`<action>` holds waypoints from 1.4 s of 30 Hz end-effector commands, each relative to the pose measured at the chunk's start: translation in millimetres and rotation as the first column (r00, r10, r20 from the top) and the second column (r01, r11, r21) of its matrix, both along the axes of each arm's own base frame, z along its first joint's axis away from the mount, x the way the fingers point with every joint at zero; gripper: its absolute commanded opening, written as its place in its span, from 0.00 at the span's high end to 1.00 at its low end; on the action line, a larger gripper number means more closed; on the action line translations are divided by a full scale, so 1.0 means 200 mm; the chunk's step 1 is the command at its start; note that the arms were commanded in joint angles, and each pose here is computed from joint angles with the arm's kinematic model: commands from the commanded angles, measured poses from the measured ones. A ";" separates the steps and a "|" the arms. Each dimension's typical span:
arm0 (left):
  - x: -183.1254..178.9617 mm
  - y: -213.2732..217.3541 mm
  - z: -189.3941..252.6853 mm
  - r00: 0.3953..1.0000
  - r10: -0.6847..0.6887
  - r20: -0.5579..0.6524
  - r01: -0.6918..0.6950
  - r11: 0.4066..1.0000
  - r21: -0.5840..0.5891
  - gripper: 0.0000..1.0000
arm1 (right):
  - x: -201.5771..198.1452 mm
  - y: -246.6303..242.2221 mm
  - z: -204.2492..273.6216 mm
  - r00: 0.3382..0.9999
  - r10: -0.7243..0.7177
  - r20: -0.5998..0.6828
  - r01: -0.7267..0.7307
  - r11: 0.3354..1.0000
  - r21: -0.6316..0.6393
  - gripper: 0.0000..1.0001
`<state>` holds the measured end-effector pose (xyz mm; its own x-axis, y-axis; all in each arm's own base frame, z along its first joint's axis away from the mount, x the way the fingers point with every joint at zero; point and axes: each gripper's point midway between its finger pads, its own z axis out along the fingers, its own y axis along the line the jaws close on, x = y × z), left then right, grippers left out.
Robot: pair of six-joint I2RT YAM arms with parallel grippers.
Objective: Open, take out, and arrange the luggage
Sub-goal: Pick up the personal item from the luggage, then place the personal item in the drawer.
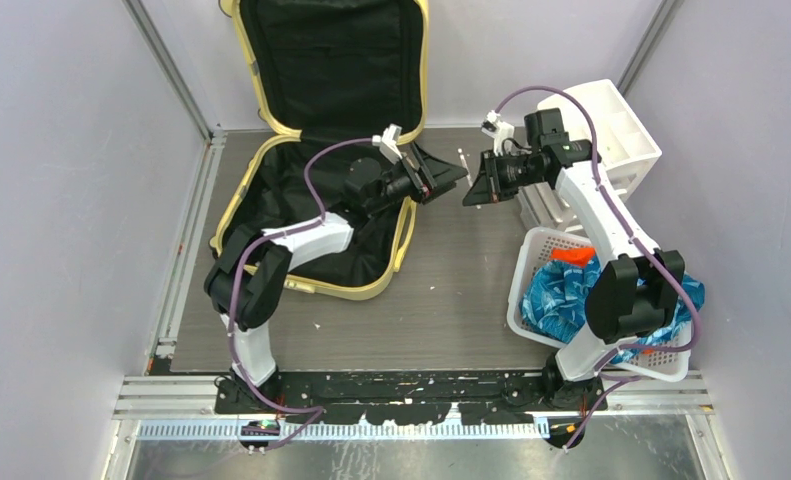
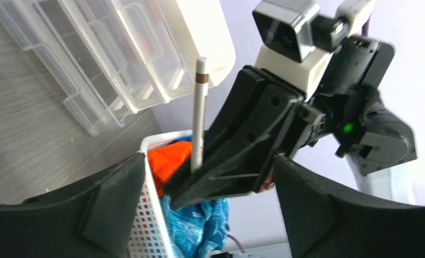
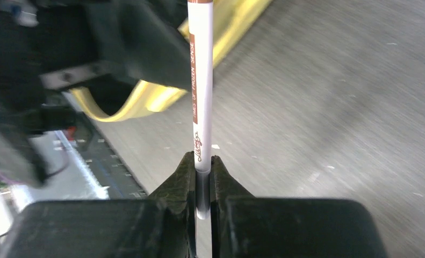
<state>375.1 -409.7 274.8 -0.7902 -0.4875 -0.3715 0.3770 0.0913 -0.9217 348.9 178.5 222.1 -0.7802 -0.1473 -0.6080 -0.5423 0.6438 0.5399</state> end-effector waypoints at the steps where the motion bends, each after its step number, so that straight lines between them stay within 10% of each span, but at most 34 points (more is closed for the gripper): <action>1: -0.01 0.18 0.15 0.995 0.060 0.085 -0.065 0.996 0.055 0.01 | 0.05 -0.25 0.01 0.987 -0.009 0.161 0.052 0.963 -0.266 0.99; 9: 0.04 0.68 0.00 0.943 0.226 0.246 -0.317 0.838 0.443 0.00 | 0.33 -0.82 -0.17 0.849 -0.365 0.382 0.528 0.598 -0.603 0.98; 15: 0.03 0.81 0.04 0.924 0.241 0.297 -0.361 0.807 0.467 0.00 | 0.55 -0.97 -0.29 0.791 -0.424 0.442 0.604 0.421 -0.676 0.95; 25: -0.03 0.85 0.03 0.929 0.238 0.284 -0.348 0.823 0.448 0.00 | 0.72 -1.05 -0.47 0.823 -0.359 0.441 0.549 0.302 -0.779 0.91; 42: -0.02 0.89 0.03 0.929 0.243 0.279 -0.348 0.829 0.438 0.00 | 0.71 -1.04 -0.59 0.853 -0.361 0.378 0.490 0.302 -0.818 0.74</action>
<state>373.9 -234.0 262.9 -0.5567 -0.4012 -0.7274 0.3859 0.6505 -0.6542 485.9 -27.0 91.3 -0.8587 -0.2995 -0.4159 -0.0724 0.8743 -0.4800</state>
